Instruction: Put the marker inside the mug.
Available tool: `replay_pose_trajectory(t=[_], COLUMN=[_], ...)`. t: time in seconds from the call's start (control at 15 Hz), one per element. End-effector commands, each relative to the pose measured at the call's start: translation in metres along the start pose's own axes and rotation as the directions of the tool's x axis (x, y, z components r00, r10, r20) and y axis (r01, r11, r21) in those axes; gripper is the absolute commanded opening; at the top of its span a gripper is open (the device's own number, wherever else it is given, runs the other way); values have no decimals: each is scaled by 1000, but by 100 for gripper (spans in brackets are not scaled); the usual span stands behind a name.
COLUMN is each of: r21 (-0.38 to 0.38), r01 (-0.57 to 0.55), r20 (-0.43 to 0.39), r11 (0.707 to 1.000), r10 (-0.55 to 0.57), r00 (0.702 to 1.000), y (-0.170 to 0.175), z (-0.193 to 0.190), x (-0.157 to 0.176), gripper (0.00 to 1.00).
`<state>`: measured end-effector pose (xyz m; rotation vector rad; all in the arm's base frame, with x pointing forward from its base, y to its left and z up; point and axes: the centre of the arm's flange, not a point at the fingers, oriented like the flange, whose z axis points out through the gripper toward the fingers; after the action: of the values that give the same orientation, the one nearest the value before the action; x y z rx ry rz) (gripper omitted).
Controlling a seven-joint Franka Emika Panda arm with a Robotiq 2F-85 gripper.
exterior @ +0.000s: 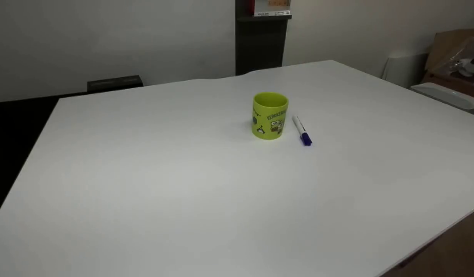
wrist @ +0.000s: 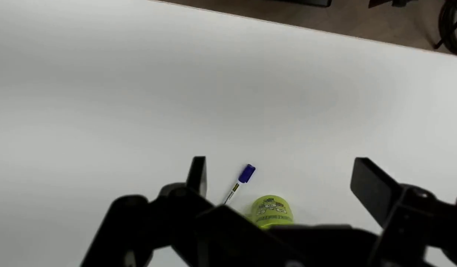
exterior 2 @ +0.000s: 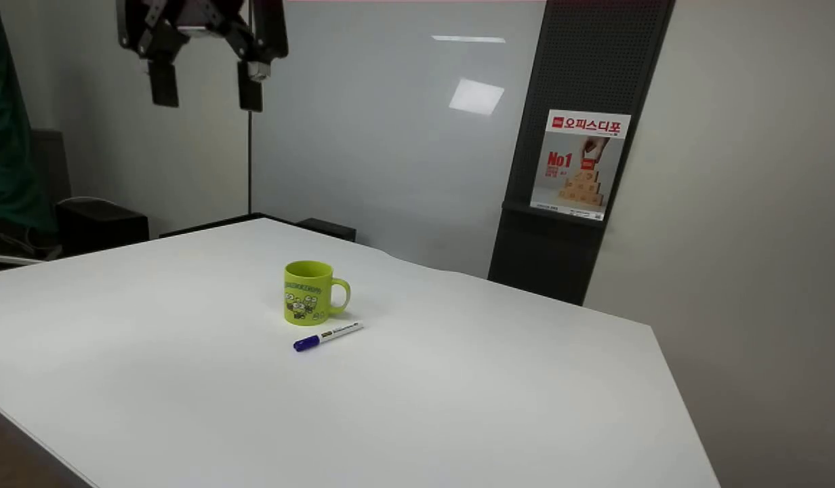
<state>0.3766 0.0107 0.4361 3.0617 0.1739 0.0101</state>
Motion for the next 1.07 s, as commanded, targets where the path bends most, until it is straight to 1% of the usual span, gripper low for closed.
replay_pose_trajectory(t=[0.0,0.2,0.33,0.53,0.67,0.73,0.87,0.93,1.0], r21=[-98,-140,-129,-56,-32,-20,1,-8,-5], r01=[-120,-198,-273,-400,-451,-465,-471,-428,-420], r20=[-19,-53,-65,-60,-48,-43,-16,-36,-32], r11=[988,970,953,915,892,885,882,904,907], r10=[119,192,266,397,450,464,471,427,420], r00=[993,980,962,916,892,885,882,903,907], y=[45,78,88,81,69,62,44,52,46], z=[38,73,92,113,123,127,132,132,136], x=[47,81,106,149,176,187,201,171,177], gripper=[100,100,100,100,100,100,100,100,100])
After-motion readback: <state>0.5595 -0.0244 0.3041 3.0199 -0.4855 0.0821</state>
